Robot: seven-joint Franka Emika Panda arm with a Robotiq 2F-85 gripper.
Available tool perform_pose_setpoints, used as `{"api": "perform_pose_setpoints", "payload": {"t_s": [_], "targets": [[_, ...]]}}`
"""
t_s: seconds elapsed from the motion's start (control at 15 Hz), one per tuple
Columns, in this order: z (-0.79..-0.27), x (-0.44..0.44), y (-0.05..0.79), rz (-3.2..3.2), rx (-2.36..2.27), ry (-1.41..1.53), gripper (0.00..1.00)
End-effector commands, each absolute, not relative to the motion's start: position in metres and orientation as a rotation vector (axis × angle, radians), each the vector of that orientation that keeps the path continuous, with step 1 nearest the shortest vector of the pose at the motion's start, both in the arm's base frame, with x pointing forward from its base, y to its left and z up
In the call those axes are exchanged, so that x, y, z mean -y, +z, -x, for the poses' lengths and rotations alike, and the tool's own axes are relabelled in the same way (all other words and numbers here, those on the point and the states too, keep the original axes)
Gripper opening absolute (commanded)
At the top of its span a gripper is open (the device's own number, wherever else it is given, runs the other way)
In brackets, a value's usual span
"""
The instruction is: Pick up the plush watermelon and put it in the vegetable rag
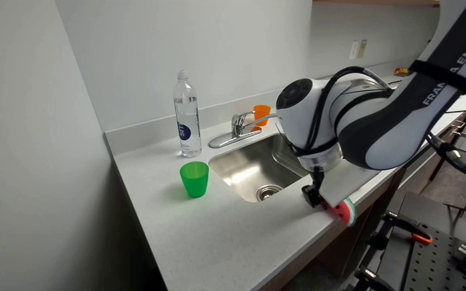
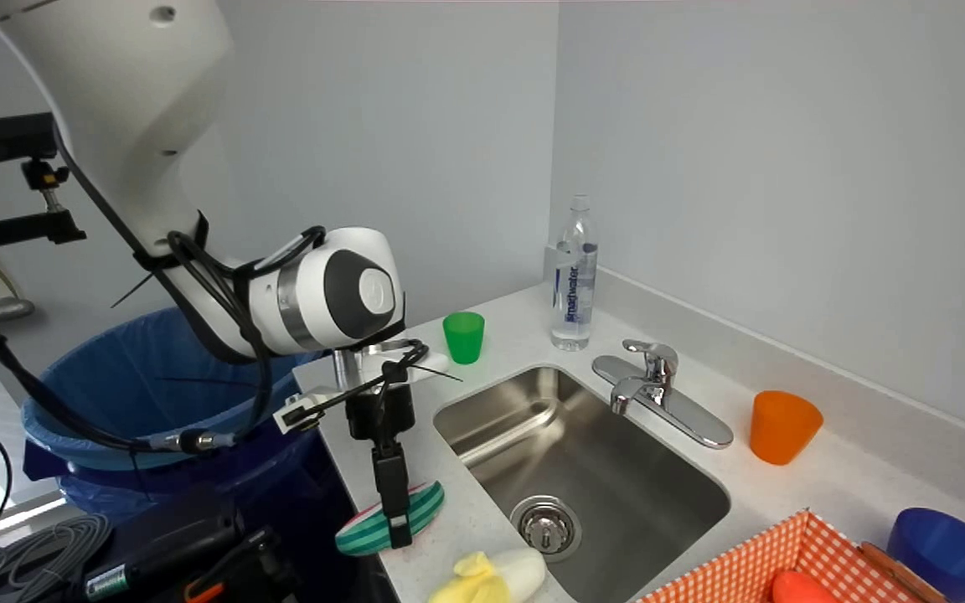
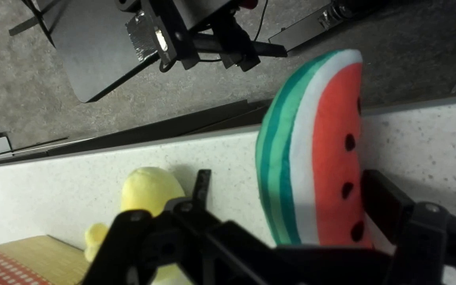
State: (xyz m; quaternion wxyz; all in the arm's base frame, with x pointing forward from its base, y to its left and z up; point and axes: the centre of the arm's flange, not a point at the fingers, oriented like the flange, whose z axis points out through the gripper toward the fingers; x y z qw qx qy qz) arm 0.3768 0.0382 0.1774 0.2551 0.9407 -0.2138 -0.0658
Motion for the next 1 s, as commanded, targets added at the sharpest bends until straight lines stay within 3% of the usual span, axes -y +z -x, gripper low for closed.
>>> {"api": "perform_pose_setpoints", "payload": {"t_s": [0.0, 0.53, 0.67, 0.93], "targets": [[-0.387, -0.039, 0.172, -2.545, 0.576, -0.126, 0.65], [-0.412, -0.028, 0.221, -2.580, 0.574, -0.014, 0.04], [-0.421, -0.023, 0.235, -2.590, 0.601, 0.026, 0.00], [-0.443, -0.009, 0.258, -2.583, 0.696, 0.108, 0.02]]}}
